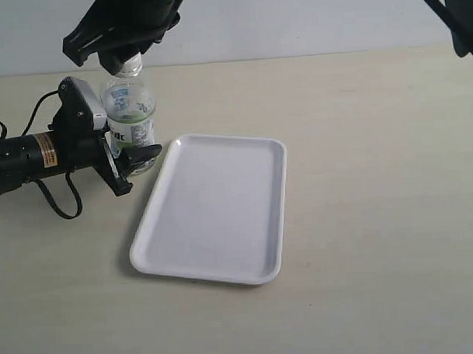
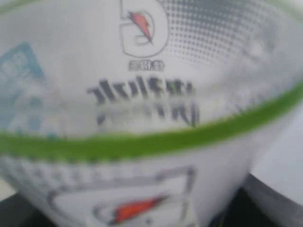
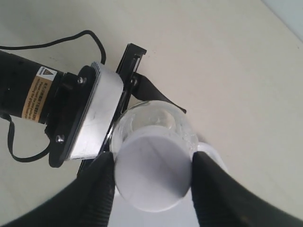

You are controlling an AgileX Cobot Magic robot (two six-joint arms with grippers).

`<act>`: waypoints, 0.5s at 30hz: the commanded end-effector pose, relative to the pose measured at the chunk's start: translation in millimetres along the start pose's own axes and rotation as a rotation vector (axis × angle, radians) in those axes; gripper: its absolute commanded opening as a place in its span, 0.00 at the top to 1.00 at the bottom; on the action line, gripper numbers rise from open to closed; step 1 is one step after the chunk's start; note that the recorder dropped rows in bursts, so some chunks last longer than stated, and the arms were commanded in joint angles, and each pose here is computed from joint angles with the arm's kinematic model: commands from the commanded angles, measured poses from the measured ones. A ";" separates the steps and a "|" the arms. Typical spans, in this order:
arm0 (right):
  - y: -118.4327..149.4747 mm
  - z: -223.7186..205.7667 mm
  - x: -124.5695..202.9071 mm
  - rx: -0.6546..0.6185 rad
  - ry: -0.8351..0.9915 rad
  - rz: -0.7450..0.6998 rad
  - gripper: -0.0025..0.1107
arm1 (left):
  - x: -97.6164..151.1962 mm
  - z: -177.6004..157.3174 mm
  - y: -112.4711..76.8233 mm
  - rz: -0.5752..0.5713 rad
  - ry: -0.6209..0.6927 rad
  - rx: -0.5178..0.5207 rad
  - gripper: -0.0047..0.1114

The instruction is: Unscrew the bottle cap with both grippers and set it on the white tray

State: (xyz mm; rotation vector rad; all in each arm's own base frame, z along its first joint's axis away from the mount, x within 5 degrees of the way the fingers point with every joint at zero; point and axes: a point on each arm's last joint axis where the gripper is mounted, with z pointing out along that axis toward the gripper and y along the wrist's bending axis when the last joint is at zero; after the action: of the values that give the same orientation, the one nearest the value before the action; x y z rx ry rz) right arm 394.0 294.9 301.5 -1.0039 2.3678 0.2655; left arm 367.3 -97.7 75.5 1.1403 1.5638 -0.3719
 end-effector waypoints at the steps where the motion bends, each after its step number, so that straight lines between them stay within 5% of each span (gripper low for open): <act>1: -1.0 -3.9 -1.9 0.001 -0.018 0.010 0.79 | -6.4 -0.5 1.7 0.002 -0.022 -0.013 0.96; 4: -1.0 -3.9 -1.9 0.002 -0.018 -0.014 0.98 | -6.4 -0.5 1.7 0.002 -0.022 -0.013 0.96; 11: -1.5 -3.9 -1.8 0.008 -0.017 -0.117 0.98 | -6.4 -0.5 1.7 0.002 -0.022 -0.013 0.96; 15: -1.5 -3.9 -1.8 0.009 -0.016 -0.314 0.98 | -6.4 -0.5 1.7 0.002 -0.022 -0.013 0.96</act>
State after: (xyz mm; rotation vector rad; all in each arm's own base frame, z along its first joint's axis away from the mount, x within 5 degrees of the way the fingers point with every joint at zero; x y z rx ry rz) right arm 394.1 295.0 301.5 -1.2349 2.2423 0.1879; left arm 367.3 -97.7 75.5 1.1403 1.5638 -0.3719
